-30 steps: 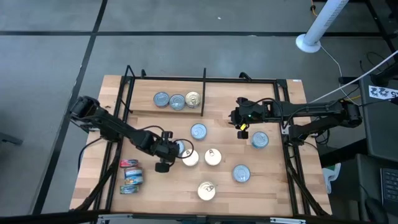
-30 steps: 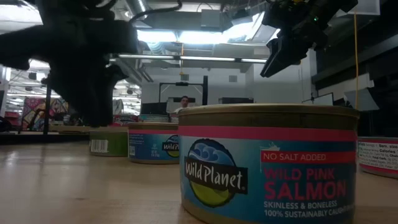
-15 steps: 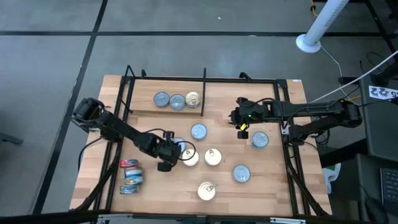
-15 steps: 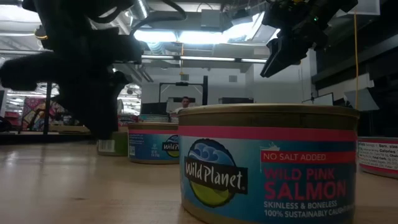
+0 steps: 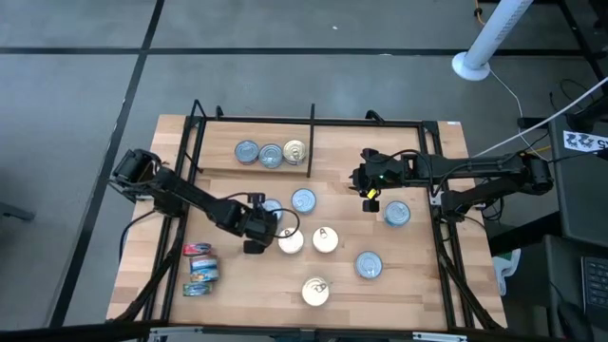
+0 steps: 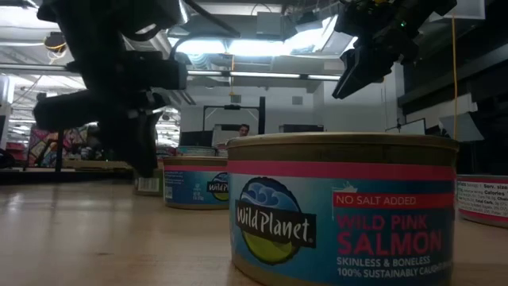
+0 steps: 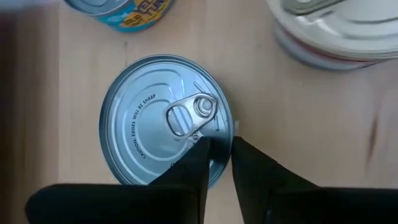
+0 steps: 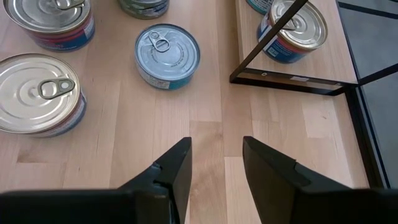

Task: Stack canned seafood by type on shelf
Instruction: Put the top green tuna can on the shelf

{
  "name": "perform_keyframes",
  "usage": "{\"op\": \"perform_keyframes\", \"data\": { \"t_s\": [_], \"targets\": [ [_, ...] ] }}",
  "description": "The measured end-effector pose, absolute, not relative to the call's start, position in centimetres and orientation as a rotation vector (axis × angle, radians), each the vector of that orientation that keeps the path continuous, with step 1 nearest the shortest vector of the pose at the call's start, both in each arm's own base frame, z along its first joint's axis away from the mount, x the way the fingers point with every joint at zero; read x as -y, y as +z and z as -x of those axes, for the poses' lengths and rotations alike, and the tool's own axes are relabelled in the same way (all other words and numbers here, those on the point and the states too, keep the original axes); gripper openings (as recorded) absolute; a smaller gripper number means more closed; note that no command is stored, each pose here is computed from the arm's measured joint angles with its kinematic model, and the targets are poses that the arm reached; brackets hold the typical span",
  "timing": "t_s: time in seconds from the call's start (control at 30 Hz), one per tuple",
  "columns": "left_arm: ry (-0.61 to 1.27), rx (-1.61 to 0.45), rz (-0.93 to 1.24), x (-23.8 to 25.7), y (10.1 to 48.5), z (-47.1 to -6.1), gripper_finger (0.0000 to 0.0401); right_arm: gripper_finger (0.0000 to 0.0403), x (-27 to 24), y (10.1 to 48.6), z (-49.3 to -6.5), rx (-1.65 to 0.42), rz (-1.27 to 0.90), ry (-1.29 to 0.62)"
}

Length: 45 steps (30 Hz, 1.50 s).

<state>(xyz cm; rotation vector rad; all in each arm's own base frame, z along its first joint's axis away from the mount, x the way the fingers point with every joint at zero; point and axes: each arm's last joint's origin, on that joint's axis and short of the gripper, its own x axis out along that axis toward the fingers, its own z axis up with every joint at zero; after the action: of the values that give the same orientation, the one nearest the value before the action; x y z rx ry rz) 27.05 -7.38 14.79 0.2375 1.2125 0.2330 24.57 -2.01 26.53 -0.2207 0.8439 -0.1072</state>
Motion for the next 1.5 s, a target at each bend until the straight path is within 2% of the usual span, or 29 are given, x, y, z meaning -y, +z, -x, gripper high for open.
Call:
{"op": "perform_keyframes", "data": {
  "t_s": [0.3, 0.57, 1.1, 1.5],
  "targets": [
    [0.284, -1.245, -0.219, 6.2, 14.8, -27.0, 0.0004, 0.0143, 2.0, 26.5, -24.6, -0.844, 0.221, -0.107],
    [0.349, -1.236, -0.137, 5.6, 14.8, -27.1, 0.0001, 0.0143, 2.0, 26.5, -24.6, -0.844, 0.221, -0.107],
    [0.377, -1.316, -0.117, 5.5, 15.9, -26.5, 0.0000, 0.0143, 2.0, 26.5, -24.6, -0.844, 0.221, -0.107],
    [0.409, -1.288, -0.079, 5.2, 18.0, -25.3, 0.0000, 0.0143, 2.0, 26.5, -24.6, -0.844, 0.221, -0.107]
  ]
}}
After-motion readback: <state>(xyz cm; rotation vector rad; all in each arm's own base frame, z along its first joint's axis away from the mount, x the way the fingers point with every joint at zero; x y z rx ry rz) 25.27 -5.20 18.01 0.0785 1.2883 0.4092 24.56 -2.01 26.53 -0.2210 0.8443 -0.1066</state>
